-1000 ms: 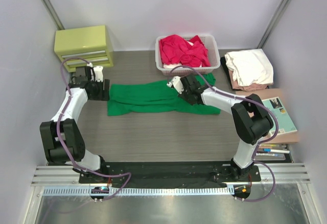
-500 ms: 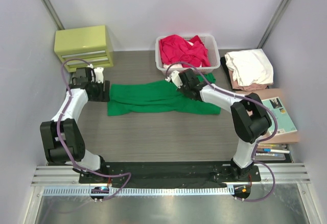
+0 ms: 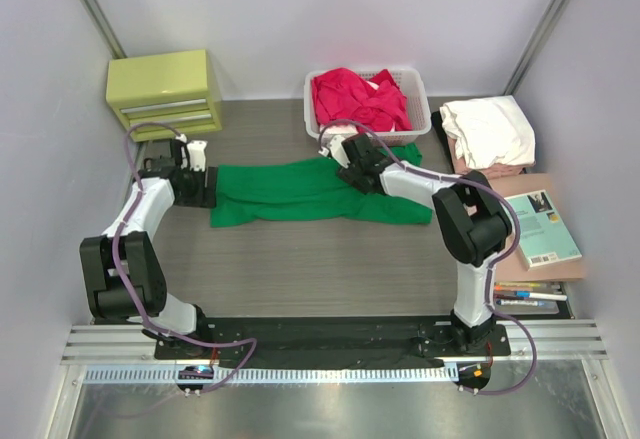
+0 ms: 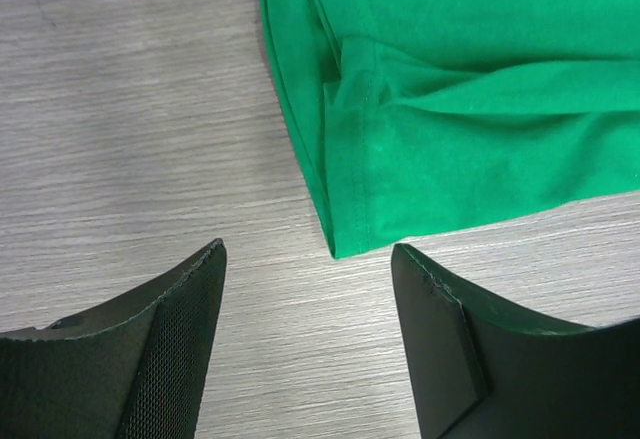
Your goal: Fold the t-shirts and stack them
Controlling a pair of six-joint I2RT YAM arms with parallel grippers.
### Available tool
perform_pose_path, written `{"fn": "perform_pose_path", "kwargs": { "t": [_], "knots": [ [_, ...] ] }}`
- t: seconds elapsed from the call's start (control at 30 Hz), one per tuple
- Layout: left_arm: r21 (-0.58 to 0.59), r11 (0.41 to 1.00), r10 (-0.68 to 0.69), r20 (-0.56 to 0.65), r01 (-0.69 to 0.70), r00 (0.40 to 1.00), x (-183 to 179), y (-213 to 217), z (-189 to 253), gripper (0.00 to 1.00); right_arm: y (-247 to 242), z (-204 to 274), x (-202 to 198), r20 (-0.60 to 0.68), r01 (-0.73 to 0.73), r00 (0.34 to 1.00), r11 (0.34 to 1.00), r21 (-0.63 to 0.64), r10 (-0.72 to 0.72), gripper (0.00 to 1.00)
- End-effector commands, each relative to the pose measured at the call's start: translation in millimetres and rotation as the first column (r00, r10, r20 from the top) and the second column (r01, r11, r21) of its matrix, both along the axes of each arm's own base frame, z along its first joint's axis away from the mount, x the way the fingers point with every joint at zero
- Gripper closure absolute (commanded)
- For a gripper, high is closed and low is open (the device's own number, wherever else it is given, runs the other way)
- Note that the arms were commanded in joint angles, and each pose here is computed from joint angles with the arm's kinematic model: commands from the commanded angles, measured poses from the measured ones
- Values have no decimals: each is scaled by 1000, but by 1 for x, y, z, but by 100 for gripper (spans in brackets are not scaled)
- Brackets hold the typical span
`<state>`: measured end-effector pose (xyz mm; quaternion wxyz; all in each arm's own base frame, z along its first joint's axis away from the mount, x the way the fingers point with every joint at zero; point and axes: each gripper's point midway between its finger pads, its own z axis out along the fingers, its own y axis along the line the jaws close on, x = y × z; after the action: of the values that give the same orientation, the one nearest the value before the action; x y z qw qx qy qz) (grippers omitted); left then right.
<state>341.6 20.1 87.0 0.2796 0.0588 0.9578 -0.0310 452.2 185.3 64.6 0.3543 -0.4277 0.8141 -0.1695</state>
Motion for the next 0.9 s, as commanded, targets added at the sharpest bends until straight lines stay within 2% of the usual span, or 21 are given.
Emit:
{"fn": "perform_pose_path", "kwargs": {
  "t": [0.0,0.07,0.1,0.17,0.23,0.4,0.57,0.63,0.67,0.73,0.77,0.8,0.83,0.87],
  "knots": [
    [-2,1000,-22,53,22,998,5,-1,8,32,-10,64,-7,161,33,986,997,71,-44,29],
    [-6,1000,-18,59,18,998,4,-2,7,32,-16,70,-24,163,47,985,993,107,-64,30],
    [-5,1000,-17,72,17,997,5,-2,10,32,-13,97,-34,202,17,978,986,165,-51,29],
    [19,1000,-1,97,-1,995,6,3,12,32,-14,96,-56,174,3,984,979,206,-40,29],
    [37,999,15,128,-20,992,6,7,16,31,-13,114,-72,193,-31,981,966,258,-20,28],
    [-22,999,26,97,-24,995,12,-1,10,32,-31,102,-97,174,-23,985,972,233,-18,29],
    [-71,997,34,94,-27,995,37,-6,11,36,-43,87,-109,158,-7,987,978,207,-27,28],
    [-74,997,43,102,-36,994,50,-4,15,50,-45,86,-109,162,-2,986,980,200,-31,29],
    [-76,996,43,83,-36,996,54,-4,9,60,-46,85,-108,163,4,986,981,192,-36,29],
    [-88,996,42,99,-33,994,65,-6,15,69,-46,84,-106,161,7,986,983,185,-37,29],
    [-94,995,40,90,-32,995,68,-7,11,86,-45,83,-105,156,6,987,983,185,-35,29],
    [-98,995,39,102,-29,994,74,-7,16,98,-45,81,-105,152,7,988,983,183,-35,29],
    [-103,994,35,100,-25,994,76,-10,16,100,-44,80,-104,151,8,988,983,183,-36,29],
    [-104,994,30,96,-20,995,78,-11,14,98,-44,79,-104,148,9,988,984,178,-36,29]
  ]
}}
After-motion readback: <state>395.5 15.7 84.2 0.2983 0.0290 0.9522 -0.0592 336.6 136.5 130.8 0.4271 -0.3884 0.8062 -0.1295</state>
